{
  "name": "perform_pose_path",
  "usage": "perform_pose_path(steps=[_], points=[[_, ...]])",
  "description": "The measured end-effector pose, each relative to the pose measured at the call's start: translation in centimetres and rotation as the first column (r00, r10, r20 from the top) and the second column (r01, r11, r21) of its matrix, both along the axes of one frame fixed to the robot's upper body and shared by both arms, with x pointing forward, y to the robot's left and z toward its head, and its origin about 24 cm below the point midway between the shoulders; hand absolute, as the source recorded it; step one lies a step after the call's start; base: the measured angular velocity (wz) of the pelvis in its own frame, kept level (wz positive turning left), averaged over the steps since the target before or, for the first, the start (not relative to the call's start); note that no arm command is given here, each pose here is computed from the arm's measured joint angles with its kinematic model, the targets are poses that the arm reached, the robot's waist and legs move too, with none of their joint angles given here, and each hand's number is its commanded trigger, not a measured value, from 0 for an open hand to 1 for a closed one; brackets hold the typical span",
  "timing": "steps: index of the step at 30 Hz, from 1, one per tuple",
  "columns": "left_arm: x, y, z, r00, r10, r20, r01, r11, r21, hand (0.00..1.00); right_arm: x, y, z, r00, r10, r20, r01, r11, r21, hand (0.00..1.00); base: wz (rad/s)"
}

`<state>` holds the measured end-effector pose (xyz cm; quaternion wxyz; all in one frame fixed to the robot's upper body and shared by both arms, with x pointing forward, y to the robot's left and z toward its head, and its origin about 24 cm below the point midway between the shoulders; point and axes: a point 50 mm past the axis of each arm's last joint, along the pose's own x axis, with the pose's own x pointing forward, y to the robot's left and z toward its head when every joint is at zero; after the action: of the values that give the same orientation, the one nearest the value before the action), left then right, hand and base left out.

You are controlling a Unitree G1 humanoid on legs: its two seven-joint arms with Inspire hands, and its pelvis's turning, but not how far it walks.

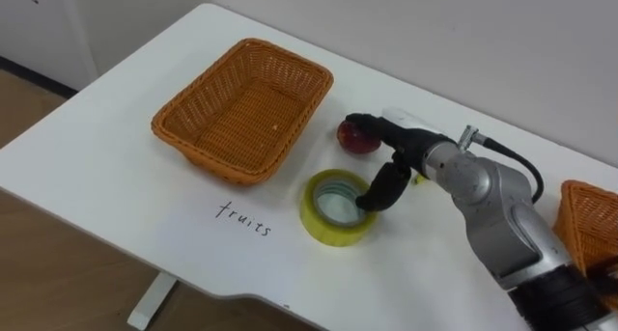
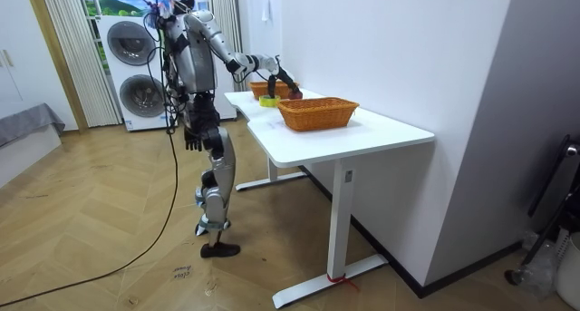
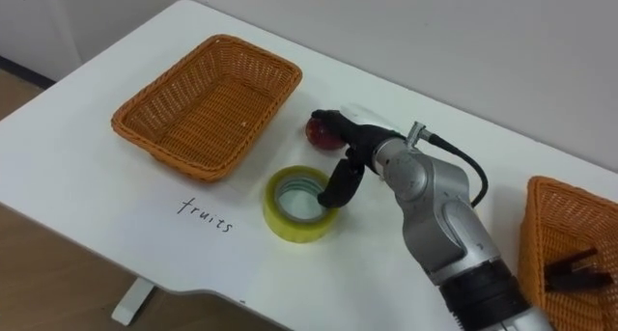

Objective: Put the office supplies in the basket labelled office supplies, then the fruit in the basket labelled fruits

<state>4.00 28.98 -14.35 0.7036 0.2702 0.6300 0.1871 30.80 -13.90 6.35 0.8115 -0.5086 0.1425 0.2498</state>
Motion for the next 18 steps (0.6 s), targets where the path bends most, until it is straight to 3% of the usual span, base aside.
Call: perform_pose_path(steps=[18], points=[[0.06,-0.01,-0.01,1.000,0.001,-0.005,-0.001,1.000,-0.007,0.00,-0.16,0.19,0.05,1.000,0.011,-0.017,-0.012,0.999,-0.047,0.00,0.00]])
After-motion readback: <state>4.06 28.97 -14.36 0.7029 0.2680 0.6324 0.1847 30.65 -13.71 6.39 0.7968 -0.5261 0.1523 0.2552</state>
